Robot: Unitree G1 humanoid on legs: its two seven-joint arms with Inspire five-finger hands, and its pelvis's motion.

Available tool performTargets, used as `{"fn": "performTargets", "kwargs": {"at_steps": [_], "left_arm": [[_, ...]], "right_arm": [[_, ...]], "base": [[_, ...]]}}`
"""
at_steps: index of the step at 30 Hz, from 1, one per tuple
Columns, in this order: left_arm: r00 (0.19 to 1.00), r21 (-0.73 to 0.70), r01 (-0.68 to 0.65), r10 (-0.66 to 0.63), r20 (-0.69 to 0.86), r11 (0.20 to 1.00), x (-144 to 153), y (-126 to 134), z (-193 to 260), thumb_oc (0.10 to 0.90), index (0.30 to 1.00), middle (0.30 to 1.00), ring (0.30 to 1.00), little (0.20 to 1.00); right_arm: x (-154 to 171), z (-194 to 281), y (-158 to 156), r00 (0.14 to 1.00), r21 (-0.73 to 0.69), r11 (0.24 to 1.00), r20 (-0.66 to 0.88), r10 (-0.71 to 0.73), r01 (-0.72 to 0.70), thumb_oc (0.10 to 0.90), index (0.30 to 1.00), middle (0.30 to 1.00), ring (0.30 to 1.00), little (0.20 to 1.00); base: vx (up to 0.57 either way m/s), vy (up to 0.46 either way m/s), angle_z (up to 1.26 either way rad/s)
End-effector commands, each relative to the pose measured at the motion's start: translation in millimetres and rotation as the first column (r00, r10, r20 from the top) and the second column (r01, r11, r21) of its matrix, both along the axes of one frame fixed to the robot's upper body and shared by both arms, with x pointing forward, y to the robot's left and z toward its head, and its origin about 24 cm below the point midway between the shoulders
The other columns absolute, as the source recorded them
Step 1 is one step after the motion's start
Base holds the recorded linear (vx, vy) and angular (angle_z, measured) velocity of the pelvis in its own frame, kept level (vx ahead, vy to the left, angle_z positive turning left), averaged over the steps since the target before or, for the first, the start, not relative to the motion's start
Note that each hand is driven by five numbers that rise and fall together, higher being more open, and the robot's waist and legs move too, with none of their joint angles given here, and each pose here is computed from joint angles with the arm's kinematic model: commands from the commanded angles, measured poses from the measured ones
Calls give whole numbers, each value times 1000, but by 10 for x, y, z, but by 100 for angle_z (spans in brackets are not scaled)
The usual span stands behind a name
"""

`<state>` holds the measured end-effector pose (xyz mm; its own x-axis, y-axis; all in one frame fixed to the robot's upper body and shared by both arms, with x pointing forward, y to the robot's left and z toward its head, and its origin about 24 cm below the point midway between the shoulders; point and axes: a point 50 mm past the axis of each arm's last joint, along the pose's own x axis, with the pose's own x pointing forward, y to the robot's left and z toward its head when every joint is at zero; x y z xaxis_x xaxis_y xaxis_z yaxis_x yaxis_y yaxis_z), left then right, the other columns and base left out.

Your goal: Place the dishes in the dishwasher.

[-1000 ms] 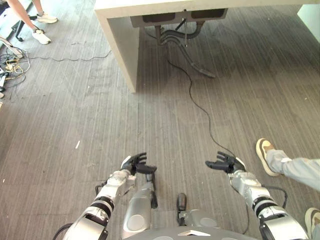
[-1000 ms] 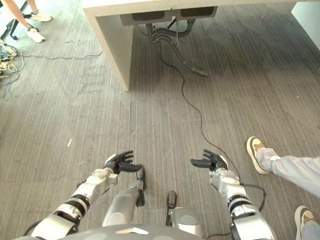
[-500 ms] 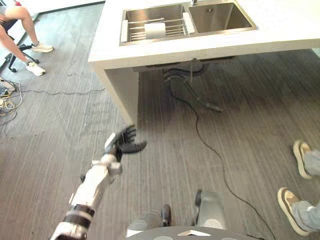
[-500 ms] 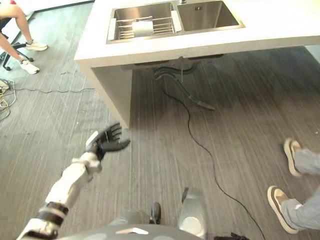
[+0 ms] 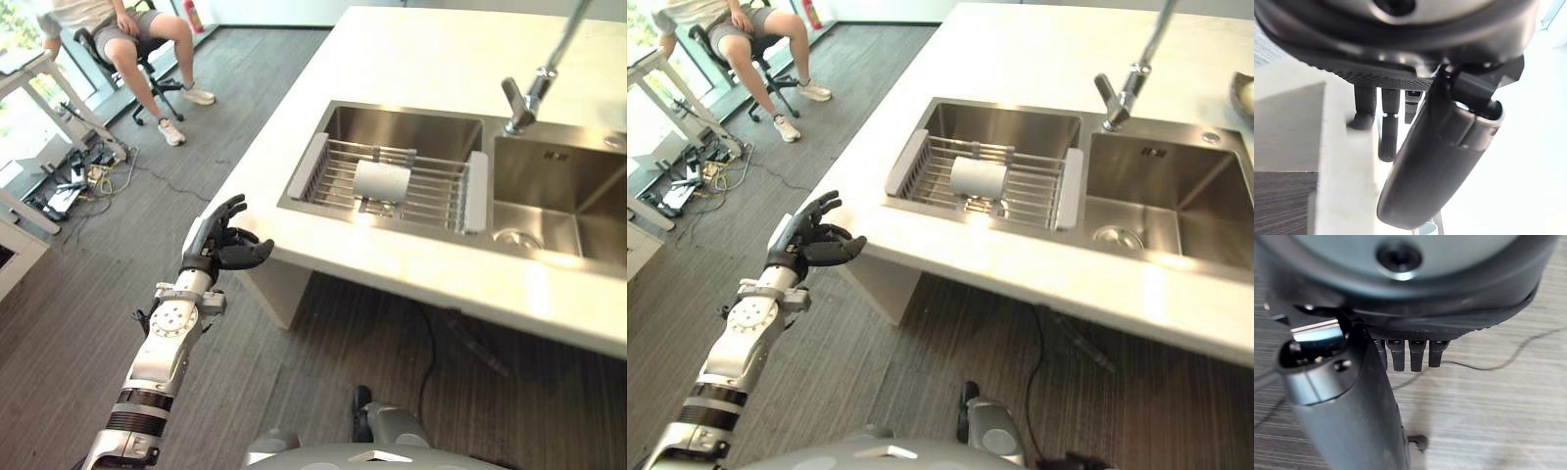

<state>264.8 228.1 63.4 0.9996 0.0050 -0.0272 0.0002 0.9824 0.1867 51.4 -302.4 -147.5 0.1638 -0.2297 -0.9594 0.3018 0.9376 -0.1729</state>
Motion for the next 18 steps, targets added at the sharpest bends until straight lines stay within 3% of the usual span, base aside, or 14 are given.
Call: {"fn": "performTargets", "kwargs": {"at_steps": [1, 5, 15, 18], "left_arm": [[817, 37, 279, -257, 515, 960, 263, -552, 1163, 800, 900, 900, 900, 900], [826, 54, 293, -282, 488, 955, 291, -598, 1101, 800, 900, 900, 900, 900], [847, 168, 273, -319, 426, 947, 256, -517, 1031, 800, 900, 900, 900, 900], [843, 270, 222, -324, 429, 937, 287, -430, 1146, 800, 900, 900, 900, 900]], "right_arm": [[-114, 37, -111, 999, -42, 999, -38, 25, -26, 800, 900, 900, 900, 900], [109, 37, -42, 998, -21, 999, 34, 50, -49, 800, 900, 900, 900, 900], [-271, -60, 94, 998, 30, 999, -52, -37, 38, 800, 900, 900, 900, 900], [-325, -93, 171, 996, 46, 998, -75, -40, 43, 800, 900, 900, 900, 900]], "base": [[169, -37, -16], [152, 73, -40], [-21, 68, -73], [-196, -72, -58]]}}
